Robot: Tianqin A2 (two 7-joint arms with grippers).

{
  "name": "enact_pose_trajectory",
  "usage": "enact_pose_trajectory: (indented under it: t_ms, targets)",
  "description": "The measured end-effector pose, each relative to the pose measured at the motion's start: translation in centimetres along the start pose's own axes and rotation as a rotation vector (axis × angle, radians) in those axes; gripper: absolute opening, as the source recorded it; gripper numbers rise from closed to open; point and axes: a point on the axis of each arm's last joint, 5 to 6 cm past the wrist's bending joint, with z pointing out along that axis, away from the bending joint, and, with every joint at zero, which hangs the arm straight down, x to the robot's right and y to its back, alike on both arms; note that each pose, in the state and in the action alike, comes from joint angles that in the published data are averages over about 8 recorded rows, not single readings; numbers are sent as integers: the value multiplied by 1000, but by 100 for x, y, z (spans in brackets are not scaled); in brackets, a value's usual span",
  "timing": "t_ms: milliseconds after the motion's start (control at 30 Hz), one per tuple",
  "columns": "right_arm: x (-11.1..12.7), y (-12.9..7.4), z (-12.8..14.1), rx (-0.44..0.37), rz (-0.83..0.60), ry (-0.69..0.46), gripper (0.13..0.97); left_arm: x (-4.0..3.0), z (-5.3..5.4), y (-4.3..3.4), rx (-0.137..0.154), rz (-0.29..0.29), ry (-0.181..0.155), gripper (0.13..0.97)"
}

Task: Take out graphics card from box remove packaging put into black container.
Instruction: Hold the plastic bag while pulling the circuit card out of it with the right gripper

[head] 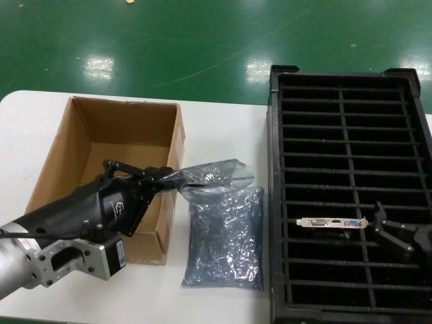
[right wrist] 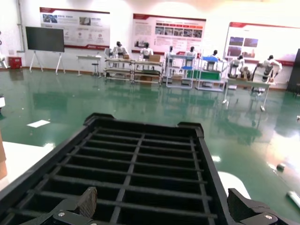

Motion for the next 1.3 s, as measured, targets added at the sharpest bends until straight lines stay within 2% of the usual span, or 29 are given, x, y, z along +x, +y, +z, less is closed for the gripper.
enact_pose_trajectory:
  t_ms: [267, 567, 800, 1300]
  targets:
    - [-18, -191, 88, 72, -49, -76, 966, 0, 0, 0, 0, 0, 0, 140]
    - [-127, -512, 261, 163, -182, -297, 966, 0, 0, 0, 0, 0, 0, 140]
    - [-204, -663, 432, 202, -320, -460, 966, 0, 0, 0, 0, 0, 0, 140]
    - [-427, -716, 617, 280, -551, -709, 665, 0, 0, 0, 0, 0, 0, 140]
